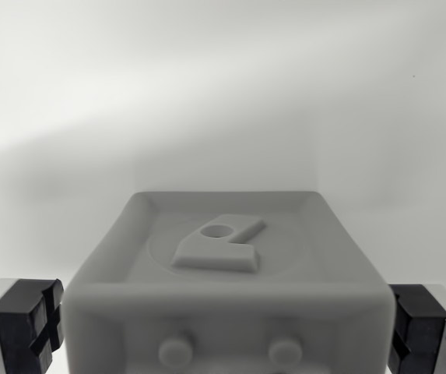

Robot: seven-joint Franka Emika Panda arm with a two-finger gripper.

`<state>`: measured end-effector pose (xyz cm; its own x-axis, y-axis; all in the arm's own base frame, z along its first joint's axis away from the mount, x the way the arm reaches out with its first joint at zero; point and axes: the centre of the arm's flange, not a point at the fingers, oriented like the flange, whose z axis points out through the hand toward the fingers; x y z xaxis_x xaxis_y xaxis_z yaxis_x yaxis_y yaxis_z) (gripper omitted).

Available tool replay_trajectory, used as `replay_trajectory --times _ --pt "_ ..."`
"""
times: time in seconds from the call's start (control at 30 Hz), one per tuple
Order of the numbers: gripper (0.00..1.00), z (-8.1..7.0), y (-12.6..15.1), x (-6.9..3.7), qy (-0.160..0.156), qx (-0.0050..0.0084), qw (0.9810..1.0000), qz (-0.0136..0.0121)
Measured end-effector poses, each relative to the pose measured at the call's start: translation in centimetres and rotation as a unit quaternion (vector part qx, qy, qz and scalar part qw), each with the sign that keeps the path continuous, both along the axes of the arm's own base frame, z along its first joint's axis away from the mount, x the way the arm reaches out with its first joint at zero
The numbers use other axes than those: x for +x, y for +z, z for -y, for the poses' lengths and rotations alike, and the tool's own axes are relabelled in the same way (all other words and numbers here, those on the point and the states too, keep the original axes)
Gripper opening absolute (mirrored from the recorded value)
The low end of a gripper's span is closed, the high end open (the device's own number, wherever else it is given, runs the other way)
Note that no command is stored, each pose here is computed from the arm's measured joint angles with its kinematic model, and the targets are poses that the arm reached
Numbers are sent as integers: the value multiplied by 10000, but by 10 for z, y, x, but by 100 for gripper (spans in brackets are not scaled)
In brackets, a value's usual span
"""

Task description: Destack cube

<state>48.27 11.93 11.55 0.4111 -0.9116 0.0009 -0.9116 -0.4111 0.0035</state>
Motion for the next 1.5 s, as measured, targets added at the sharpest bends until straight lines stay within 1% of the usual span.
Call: replay_trajectory --times 0.2,0.43,0.5,0.57,0.67,0.9,1.1,1.17,1.33,1.4,1.5 --pt "100 0 5 1 0 4 10000 14" --pt "100 0 18 1 -1 7 10000 16" --pt "100 0 24 1 -1 10 10000 23" --pt "100 0 28 1 -1 10 10000 22" --pt "100 0 38 1 -2 11 10000 19" --pt "100 0 61 1 -2 17 10000 28" --pt "100 0 84 1 -4 21 10000 28" --pt "100 0 92 1 -4 22 10000 27" --pt "100 0 115 1 -4 28 10000 35" --pt "100 0 124 1 -3 28 10000 31" --pt "100 0 136 0 -4 30 10000 31"
